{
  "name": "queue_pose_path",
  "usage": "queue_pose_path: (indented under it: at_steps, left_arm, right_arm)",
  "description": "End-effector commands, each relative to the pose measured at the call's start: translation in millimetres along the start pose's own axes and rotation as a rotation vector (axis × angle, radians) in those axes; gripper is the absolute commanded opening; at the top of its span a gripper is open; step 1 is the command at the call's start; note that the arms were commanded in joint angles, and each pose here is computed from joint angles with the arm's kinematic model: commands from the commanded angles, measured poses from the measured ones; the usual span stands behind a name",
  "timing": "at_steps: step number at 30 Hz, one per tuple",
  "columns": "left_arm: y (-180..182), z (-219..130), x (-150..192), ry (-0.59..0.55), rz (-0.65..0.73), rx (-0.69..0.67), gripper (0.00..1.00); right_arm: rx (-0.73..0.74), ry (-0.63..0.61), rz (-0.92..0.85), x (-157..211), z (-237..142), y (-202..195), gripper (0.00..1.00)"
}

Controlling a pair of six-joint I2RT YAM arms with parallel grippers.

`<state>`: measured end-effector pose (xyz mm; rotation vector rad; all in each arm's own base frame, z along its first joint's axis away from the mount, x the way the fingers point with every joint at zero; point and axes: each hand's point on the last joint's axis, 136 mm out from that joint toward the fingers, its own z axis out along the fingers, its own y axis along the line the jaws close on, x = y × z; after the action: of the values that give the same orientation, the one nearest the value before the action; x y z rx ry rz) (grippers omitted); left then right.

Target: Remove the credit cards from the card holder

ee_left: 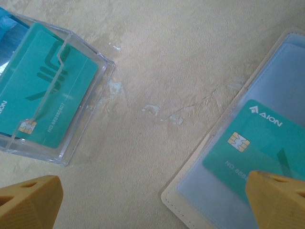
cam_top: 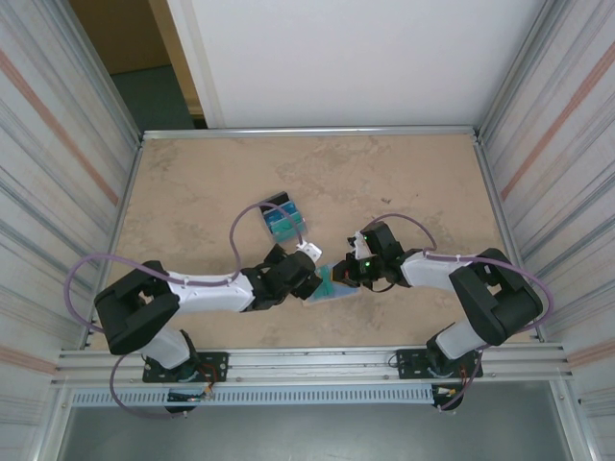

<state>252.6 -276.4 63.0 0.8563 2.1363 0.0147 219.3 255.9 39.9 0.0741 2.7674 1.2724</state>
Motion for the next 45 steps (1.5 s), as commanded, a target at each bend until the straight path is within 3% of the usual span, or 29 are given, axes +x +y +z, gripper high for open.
queue_pose_path:
  at_steps: [1, 20, 27, 32, 45]
  left_arm:
    - [-4, 6, -3, 0.009, 0.010, 0.012, 0.99]
    - [-3, 14, 21, 0.073, 0.055, -0.003, 0.99]
    - [-6, 17, 23, 0.085, 0.065, 0.002, 0.99]
    - [-6, 18, 27, 0.097, 0.069, 0.004, 0.99]
    - [-4, 15, 31, 0.101, 0.062, 0.000, 0.99]
  right_arm:
    - [0.011, -0.002, -0.009, 3, -2, -2, 0.00]
    - [0.042, -0.030, -0.004, -2, -12, -12, 0.00]
    - [-0.027, -0.024, -0.017, -1, -8, 1, 0.00]
    - [-0.085, -0.020, -0.051, 2, -4, 16, 0.08]
    - [-0.093, 0.006, -0.075, 6, 12, 20, 0.15]
